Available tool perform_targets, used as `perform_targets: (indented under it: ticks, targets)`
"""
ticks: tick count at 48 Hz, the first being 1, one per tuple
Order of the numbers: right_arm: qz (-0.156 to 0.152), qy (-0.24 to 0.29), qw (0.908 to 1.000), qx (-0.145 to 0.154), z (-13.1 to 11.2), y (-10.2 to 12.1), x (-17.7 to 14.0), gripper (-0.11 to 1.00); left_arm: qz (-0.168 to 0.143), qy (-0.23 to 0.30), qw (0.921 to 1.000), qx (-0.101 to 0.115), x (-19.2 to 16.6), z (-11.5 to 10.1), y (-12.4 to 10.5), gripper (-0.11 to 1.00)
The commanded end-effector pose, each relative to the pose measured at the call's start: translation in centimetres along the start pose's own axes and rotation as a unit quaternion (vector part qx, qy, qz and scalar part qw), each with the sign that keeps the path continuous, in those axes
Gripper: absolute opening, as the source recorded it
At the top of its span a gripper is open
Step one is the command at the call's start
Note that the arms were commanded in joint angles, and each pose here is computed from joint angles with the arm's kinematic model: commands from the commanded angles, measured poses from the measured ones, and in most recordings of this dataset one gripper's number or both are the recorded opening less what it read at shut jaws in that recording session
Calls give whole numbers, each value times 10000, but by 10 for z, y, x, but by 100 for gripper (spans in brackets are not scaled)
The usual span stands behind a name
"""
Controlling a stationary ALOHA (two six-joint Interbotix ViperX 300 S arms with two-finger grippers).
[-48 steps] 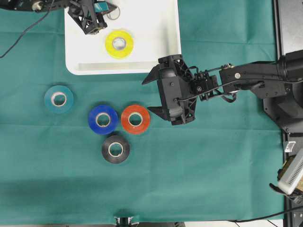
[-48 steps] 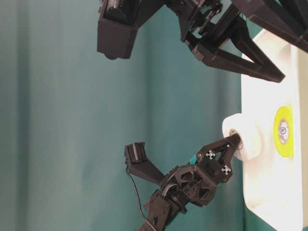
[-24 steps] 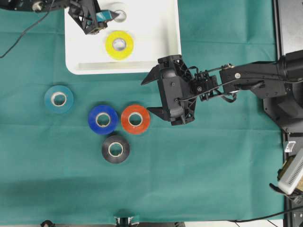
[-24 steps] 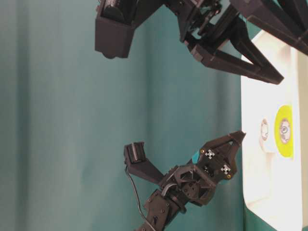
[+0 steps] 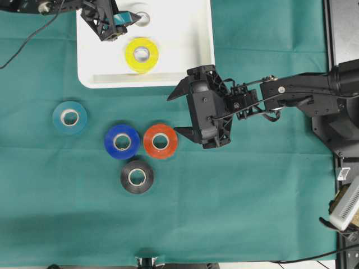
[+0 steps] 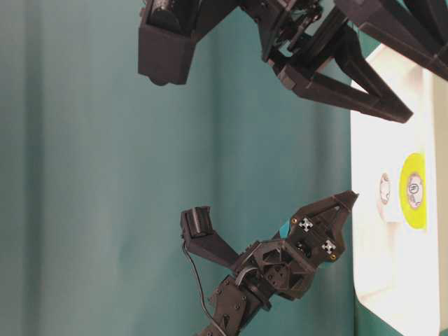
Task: Put the tape alternately from left to right into the white case.
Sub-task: 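Release the white roll and move the left gripper back over the teal roll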
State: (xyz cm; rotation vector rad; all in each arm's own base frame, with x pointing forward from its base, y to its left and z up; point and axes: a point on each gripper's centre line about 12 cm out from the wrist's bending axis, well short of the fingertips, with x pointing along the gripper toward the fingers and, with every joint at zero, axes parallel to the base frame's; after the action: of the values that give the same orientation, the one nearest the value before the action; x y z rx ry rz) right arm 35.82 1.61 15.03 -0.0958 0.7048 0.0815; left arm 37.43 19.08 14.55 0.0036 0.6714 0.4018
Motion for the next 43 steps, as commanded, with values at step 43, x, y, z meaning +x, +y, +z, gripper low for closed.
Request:
perform_targets:
  ticks: [43]
  targets:
    - [-3, -183, 9998, -7, 10, 0, -6, 82, -999, -527, 9909, 736, -92, -2, -92, 99]
